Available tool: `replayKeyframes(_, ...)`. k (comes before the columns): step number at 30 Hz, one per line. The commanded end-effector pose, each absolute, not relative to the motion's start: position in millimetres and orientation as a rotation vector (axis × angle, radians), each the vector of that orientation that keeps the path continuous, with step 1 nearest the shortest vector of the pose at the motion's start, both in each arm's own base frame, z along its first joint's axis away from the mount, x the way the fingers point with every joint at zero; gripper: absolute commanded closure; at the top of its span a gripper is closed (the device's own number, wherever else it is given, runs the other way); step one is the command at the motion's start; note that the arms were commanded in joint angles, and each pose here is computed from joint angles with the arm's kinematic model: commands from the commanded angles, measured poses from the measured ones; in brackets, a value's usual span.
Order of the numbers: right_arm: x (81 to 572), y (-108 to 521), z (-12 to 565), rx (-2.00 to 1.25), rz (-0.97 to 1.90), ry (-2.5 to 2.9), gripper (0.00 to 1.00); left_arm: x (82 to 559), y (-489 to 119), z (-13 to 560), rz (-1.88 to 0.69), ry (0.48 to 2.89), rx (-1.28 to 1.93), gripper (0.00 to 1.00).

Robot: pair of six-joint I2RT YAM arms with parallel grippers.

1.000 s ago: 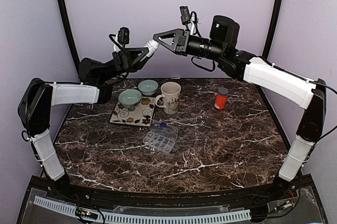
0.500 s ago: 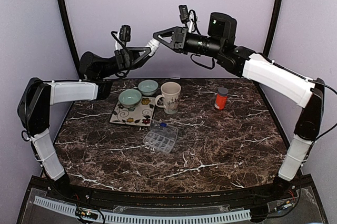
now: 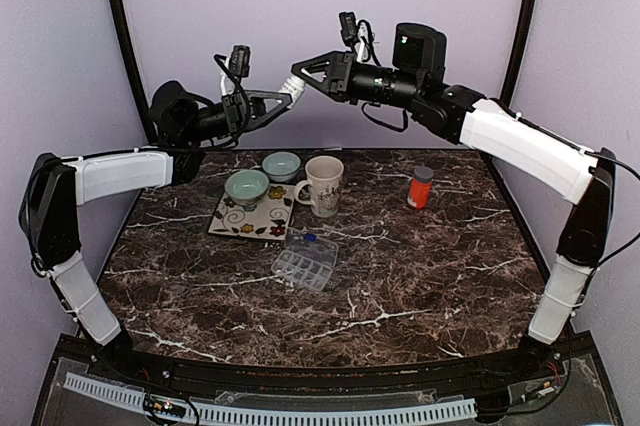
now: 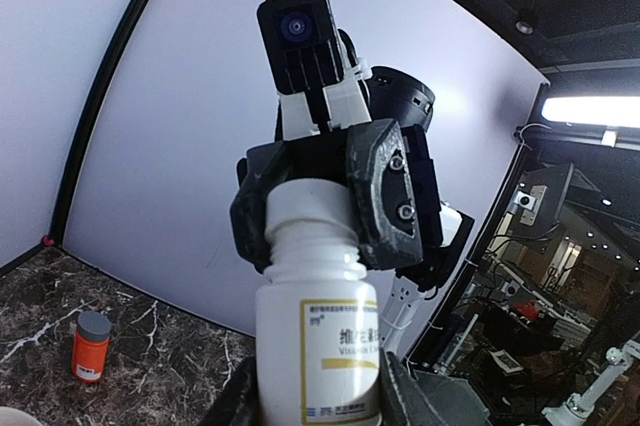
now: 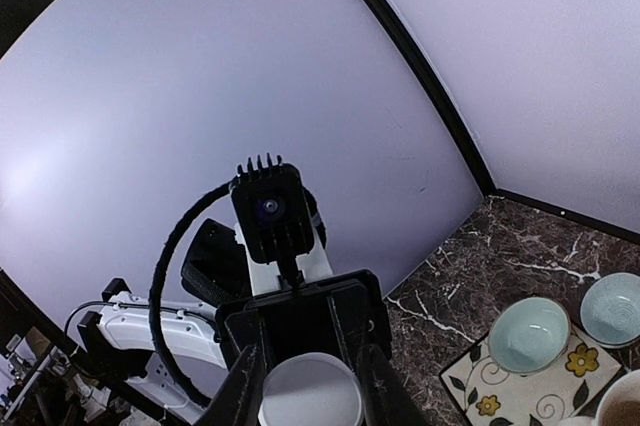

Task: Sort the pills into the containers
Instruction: Pass from the left arm to the right

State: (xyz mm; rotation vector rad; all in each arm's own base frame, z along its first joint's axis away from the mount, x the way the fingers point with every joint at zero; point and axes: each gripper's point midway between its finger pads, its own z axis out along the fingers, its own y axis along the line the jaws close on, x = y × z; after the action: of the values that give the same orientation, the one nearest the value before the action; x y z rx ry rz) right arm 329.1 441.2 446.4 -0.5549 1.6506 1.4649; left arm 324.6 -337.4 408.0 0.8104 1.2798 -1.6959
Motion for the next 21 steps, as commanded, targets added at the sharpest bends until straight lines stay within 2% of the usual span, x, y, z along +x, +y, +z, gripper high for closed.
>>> replayKeyframes(1,317,469,387,-0.595,1.483,1.856,0.87,296,-338,444,-1.589,1.155,0.868,0.99)
replayKeyframes(21,322,476,370,-0.552,1.432,1.986,0.9,315,-340,454,-1.125,1.195,0.763,0.99)
